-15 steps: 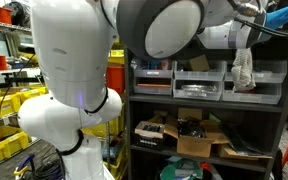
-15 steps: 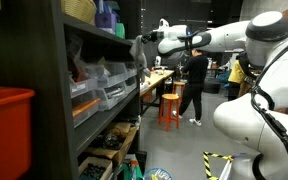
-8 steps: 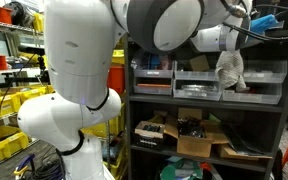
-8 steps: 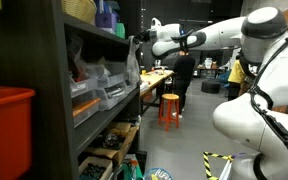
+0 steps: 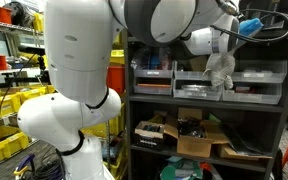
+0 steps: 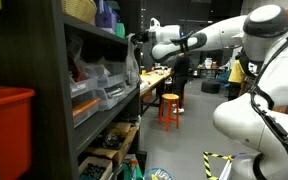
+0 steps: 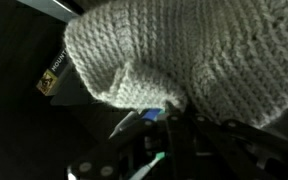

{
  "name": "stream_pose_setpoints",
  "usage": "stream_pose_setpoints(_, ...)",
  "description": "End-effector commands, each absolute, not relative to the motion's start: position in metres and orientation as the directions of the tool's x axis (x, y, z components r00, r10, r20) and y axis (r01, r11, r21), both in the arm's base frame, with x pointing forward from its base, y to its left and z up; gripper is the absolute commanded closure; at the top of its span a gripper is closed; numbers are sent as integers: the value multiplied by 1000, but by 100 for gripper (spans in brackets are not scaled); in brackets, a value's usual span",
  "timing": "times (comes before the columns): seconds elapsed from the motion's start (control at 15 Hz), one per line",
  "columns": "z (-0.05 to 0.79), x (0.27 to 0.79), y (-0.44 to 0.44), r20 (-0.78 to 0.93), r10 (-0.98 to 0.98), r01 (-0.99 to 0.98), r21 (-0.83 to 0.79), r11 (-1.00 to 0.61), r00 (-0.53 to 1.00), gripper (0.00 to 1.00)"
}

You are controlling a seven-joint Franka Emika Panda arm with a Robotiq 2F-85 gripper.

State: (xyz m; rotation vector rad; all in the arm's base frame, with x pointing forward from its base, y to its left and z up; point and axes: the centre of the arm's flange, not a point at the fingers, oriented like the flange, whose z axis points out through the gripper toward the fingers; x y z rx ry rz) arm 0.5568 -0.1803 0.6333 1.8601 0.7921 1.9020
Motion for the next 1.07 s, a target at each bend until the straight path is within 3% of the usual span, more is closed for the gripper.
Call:
stream_pose_setpoints(0.0, 621, 540, -158, 760, 646, 151, 649, -746, -78, 99)
stream_pose_setpoints(0.53, 600, 511, -124, 711, 686, 184, 703, -687, -157, 99)
stream_pose_setpoints(1.0, 623, 525, -139, 732, 666, 151, 681, -716, -141, 99)
